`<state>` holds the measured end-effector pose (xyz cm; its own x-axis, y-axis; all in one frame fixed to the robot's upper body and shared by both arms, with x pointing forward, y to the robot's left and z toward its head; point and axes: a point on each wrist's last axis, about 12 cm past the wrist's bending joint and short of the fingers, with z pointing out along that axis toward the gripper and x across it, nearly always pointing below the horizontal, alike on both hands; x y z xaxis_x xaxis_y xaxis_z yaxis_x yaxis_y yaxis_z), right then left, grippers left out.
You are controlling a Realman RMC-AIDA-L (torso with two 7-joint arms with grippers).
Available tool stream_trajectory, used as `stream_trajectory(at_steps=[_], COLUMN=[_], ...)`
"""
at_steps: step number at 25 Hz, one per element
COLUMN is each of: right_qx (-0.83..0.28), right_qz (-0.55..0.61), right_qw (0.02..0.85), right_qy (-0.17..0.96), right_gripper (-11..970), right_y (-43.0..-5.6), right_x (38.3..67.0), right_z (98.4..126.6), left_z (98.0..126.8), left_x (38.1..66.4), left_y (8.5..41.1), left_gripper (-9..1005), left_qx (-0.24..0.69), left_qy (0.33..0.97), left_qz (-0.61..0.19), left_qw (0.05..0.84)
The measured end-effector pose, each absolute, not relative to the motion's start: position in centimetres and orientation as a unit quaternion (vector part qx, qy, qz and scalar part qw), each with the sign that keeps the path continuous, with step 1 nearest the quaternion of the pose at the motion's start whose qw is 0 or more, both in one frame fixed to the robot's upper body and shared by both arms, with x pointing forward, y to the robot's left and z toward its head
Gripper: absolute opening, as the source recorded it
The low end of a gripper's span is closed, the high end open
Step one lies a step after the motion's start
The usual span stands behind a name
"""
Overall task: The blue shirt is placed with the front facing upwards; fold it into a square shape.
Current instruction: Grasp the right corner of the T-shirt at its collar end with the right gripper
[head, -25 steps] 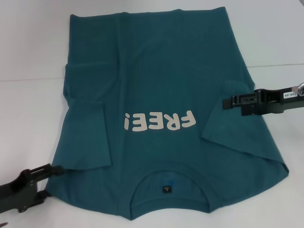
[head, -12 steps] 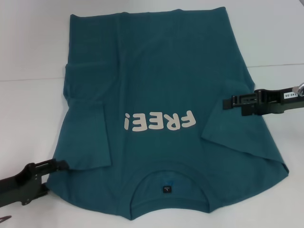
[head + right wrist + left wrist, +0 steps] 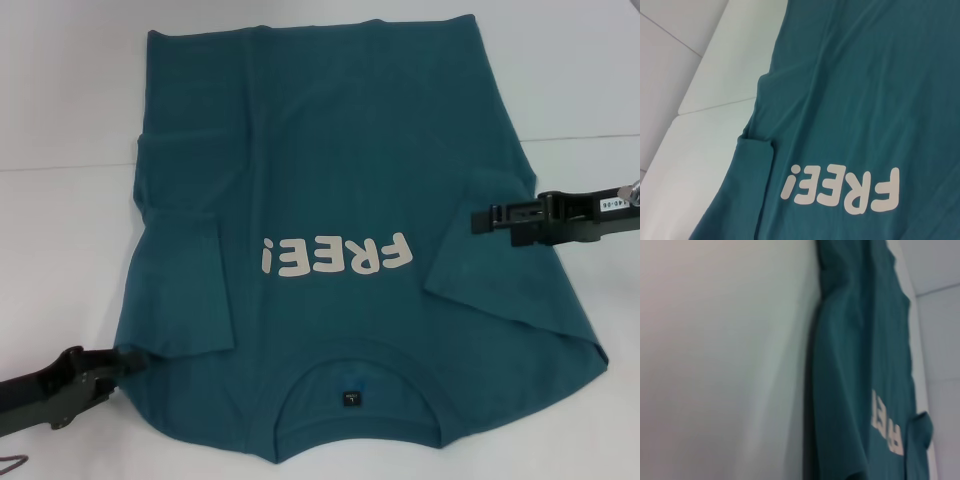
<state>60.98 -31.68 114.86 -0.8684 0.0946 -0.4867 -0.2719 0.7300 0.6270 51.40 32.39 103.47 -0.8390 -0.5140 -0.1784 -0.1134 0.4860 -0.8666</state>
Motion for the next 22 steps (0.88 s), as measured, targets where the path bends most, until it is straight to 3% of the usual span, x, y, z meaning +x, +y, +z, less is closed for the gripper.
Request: stream_trajectory(at_steps=[9,22], right_qx=[-0.071,-0.059], right_qz=[0.363,0.367], right_qw=[0.254,0.256], right_qy=[0.894,0.893], right_gripper=[942,942], right_y=[-31.7,-32.5], right_x=[60.6,60.2], right_z=[114.7,114.5], left_z=[105.0,105.0], left_x=[51.6,51.7], left_y=[31.8,31.5], left_gripper=[38,31], left_qx=[-0.132,-0.115], left_qy=[0.812,0.812], left_qz=[-0.516,-0.518], left_qw=[0.239,0.243])
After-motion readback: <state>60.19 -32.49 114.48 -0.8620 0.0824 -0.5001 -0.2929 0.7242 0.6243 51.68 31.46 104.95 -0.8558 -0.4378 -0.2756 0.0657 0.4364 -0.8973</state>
